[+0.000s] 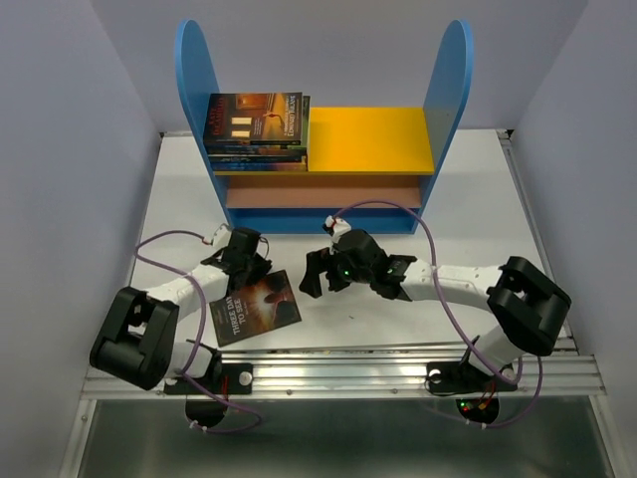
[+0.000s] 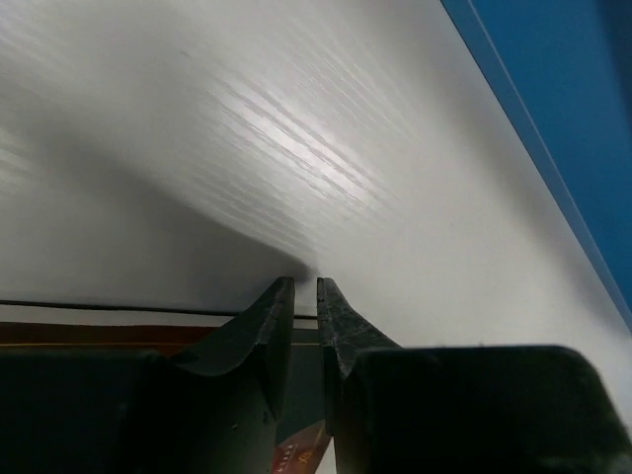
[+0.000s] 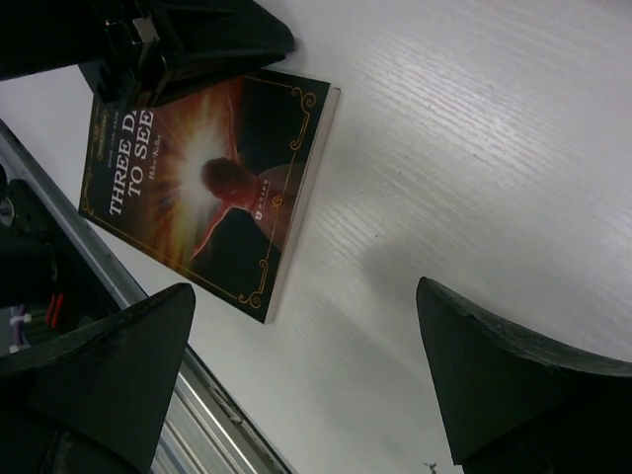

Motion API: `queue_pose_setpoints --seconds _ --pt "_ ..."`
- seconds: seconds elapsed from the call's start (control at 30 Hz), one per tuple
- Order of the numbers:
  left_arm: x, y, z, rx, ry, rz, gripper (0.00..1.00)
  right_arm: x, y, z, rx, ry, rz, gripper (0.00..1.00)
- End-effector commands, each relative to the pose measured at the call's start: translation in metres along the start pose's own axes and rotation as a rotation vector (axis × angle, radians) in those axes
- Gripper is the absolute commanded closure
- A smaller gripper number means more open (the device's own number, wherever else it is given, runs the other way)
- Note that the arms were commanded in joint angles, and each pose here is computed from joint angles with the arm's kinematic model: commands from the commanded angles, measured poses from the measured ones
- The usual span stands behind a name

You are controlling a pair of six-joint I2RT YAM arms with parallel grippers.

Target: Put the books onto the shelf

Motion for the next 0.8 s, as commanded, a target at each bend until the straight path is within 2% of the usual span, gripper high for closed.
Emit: queue_pose_setpoints --seconds 0.0,0.13,0.2,0.23,0.33,0.5,0.63,0.77 --pt "-0.006 0.004 0.009 0.032 0.016 -0.052 0.73 0.009 0.011 -0.006 0.028 -0.127 -0.108 0.00" --pt "-0.018 -0.006 -0.005 -0.036 0.030 -0.071 0.73 0.006 0.021 -0.011 0.020 -0.185 -0.084 0.00" --pt "-0.032 -0.022 -0.023 -0.138 0.026 -0.069 0.73 0.007 0.024 -0.012 0.022 -0.194 -0.082 0.00" --pt "-0.030 -0.029 -0.026 -0.151 0.038 -0.104 0.73 0.009 0.026 -0.015 0.014 -0.193 -0.090 0.00" --pt "-0.032 -0.061 -0.038 -0.210 0.020 -0.070 0.73 0.011 0.037 -0.019 0.020 -0.190 -0.091 0.00" --pt "0.008 -0.070 -0.012 -0.099 -0.035 -0.060 0.82 0.017 0.054 -0.028 0.012 -0.177 -0.104 0.00" --pt "0.040 -0.061 0.014 0.002 -0.089 -0.037 1.00 0.017 0.076 -0.025 0.064 -0.169 -0.141 0.00" --pt "0.047 -0.057 0.019 0.020 -0.085 -0.069 1.00 0.021 0.088 -0.029 0.075 -0.161 -0.174 0.00"
Point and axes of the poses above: each gripper's point midway between its finger pads, its own y axis out along the fingers, its own x axis along the line the jaws close on, z = x × y, the point moved 10 cm from there along -y, back along the fingers, and after that the axes turned 1 degree about y, right-handed, at the moved point
